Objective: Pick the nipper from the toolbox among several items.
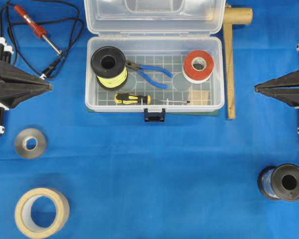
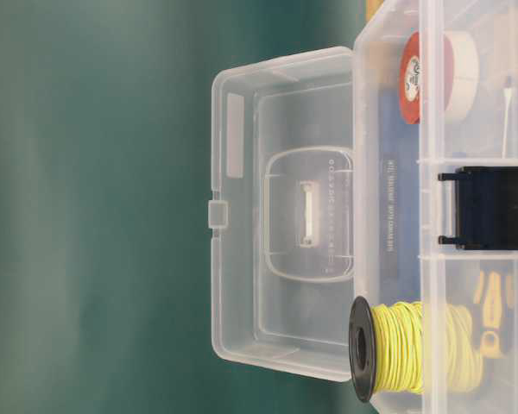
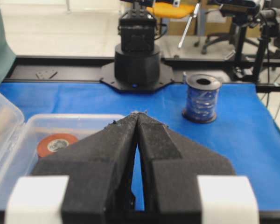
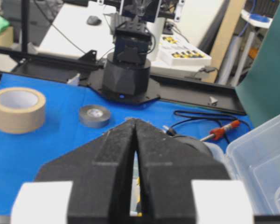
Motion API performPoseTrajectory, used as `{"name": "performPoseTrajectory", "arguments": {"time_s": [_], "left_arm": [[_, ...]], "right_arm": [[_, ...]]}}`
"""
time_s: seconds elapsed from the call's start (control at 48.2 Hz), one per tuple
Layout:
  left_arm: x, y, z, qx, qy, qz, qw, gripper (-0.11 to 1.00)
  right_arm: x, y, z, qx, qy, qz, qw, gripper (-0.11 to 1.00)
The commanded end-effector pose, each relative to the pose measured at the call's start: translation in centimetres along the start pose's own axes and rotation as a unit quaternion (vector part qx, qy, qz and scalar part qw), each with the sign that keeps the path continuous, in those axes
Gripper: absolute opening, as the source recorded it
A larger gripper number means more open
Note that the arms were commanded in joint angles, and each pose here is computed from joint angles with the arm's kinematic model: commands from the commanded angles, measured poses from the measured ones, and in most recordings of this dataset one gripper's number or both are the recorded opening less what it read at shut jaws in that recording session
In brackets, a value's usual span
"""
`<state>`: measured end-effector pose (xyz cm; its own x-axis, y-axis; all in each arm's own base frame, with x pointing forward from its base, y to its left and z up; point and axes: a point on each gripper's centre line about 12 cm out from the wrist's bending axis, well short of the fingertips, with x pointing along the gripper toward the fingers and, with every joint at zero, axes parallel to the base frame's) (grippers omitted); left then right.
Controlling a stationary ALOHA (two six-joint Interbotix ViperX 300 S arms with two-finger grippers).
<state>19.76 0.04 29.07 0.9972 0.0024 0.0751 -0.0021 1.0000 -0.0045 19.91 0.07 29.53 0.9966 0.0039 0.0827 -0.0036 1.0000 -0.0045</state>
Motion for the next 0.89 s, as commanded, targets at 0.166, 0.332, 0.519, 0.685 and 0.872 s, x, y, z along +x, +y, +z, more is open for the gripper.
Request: {"name": "performPoseTrajectory", "arguments": {"time_s": [0.166,0.332,0.519,0.685,0.872], "left_arm": [[0.3,0.1,0.4,-0.009,-0.005,0.004,0.9999,0.00],[0.3,0.1,0.4,-0.010,-0.006,0.005,0.9999,0.00],[0.3,0.1,0.4,-0.012,-0.005,0.005,0.9999,0.00],[0.3,0.1,0.4,-0.012,-0.007,0.005,0.9999,0.00],[0.3,0.1,0.4,-0.012,-0.008,0.005,0.9999,0.00]], "right_arm": [[1.1,-0.3,1.7,0.004,0.021,-0.007,0.9997,0.00],[2.6,-1.6,2.4,0.006,0.068,-0.037,0.9970,0.00],[5.2,-4.4,1.7,0.017,0.142,-0.088,0.9858,0.00],[8.3,-7.1,0.5,0.024,0.211,-0.123,0.9694,0.01],[12.0,-9.5,-2.2,0.032,0.282,-0.140,0.9485,0.31]]}}
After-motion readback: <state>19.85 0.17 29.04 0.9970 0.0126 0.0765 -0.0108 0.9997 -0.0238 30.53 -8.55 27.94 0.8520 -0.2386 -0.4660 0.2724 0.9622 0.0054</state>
